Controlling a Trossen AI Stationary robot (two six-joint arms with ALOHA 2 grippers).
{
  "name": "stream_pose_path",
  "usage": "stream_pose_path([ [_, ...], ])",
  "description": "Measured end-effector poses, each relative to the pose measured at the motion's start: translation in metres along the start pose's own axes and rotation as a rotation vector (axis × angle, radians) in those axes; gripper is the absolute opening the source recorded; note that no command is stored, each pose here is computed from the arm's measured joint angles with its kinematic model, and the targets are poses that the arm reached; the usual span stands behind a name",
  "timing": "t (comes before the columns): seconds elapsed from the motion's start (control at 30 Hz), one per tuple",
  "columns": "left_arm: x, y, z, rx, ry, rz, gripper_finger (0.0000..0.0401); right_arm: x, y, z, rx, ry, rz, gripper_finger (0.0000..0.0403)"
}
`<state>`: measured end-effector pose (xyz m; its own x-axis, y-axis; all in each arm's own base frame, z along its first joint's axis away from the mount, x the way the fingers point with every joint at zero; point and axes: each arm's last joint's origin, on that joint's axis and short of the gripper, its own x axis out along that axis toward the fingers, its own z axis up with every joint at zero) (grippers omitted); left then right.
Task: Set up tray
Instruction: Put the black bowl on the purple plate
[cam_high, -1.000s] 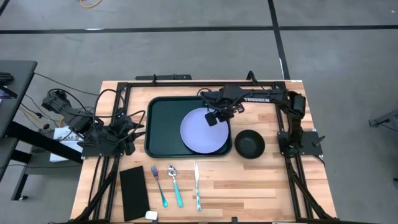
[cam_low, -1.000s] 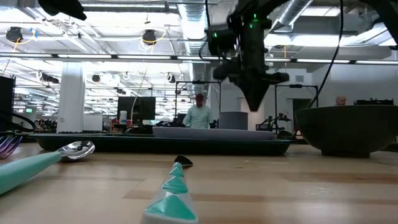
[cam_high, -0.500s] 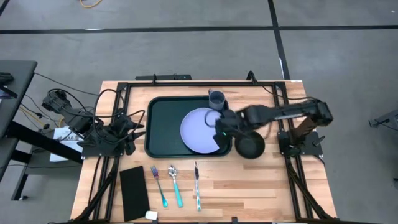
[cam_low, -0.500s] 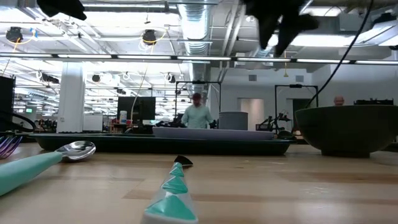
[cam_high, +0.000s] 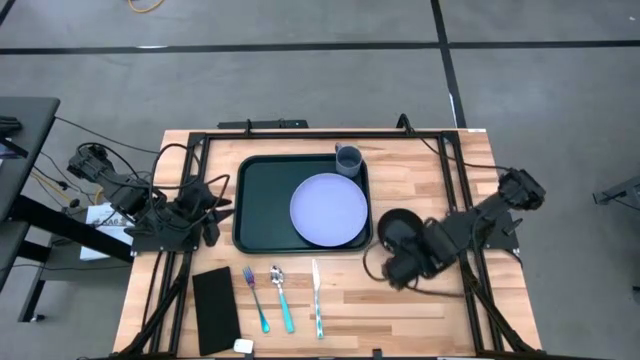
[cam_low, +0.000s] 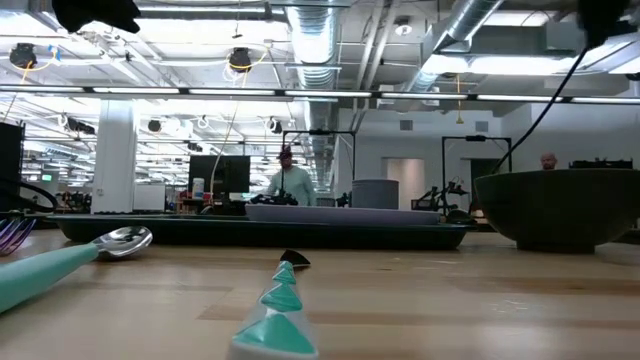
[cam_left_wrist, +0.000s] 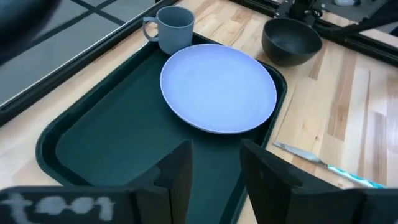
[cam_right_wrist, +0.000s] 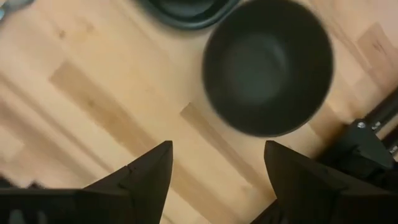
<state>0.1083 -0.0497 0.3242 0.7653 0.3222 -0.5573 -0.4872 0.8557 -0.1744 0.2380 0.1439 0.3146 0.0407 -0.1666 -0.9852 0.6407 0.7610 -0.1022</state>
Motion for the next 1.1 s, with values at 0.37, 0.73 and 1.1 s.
stream_pose_path([
  [0.37, 0.0, 0.0, 0.001, -0.069, -0.016, 0.012, 0.0122, 0.047, 0.017, -0.007, -0.095, 0.064, 0.019, 0.0238],
  [0.73, 0.0, 0.0, 0.0, -0.091, -0.012, 0.009, 0.0122, 0.065, 0.005, 0.026, -0.111, 0.131, 0.057, 0.0238],
  [1.1, 0.0, 0.0, 0.0, -0.136, 0.008, -0.005, 0.0122, 0.069, -0.002, 0.047, -0.223, 0.109, 0.093, 0.0238],
])
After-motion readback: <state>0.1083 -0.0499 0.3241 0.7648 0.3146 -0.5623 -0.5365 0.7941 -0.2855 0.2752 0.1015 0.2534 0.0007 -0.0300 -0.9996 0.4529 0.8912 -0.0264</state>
